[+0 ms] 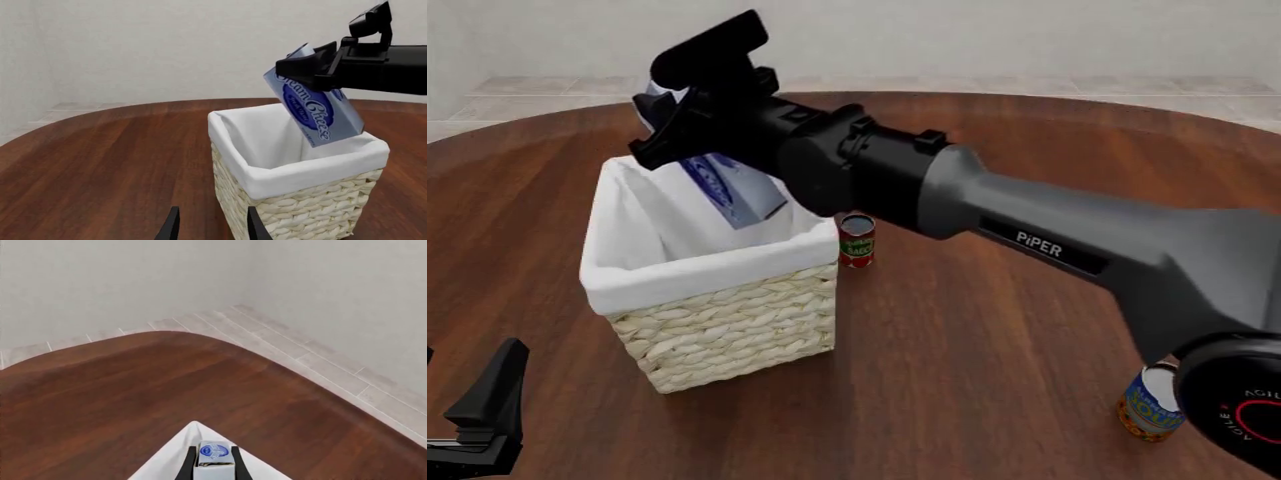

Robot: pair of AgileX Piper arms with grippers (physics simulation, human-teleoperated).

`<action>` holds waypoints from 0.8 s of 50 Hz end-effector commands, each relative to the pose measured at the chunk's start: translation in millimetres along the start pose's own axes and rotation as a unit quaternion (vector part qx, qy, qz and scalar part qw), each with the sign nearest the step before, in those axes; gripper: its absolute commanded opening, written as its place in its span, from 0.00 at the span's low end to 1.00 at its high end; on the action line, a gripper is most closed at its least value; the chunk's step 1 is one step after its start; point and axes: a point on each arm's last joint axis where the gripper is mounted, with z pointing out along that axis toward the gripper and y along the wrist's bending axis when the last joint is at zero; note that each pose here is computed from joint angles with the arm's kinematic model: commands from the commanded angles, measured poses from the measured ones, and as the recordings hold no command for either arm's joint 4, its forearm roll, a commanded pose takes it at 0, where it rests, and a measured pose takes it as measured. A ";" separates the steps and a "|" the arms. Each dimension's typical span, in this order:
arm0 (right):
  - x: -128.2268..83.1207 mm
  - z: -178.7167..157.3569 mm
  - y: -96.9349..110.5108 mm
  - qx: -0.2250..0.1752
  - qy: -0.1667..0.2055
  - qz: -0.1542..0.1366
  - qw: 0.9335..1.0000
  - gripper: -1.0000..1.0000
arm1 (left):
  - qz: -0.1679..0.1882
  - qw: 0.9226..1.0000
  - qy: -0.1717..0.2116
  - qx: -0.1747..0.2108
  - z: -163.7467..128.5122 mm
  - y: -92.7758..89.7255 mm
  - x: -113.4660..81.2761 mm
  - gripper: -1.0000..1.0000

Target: Pick up the cream cheese box, and put it in the basket.

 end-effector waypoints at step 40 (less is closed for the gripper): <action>7.4 15.9 17.1 -0.017 0.007 0.004 1.000 0.00 | 0.000 1.000 0.000 0.000 0.0 0.0 0.0 1.00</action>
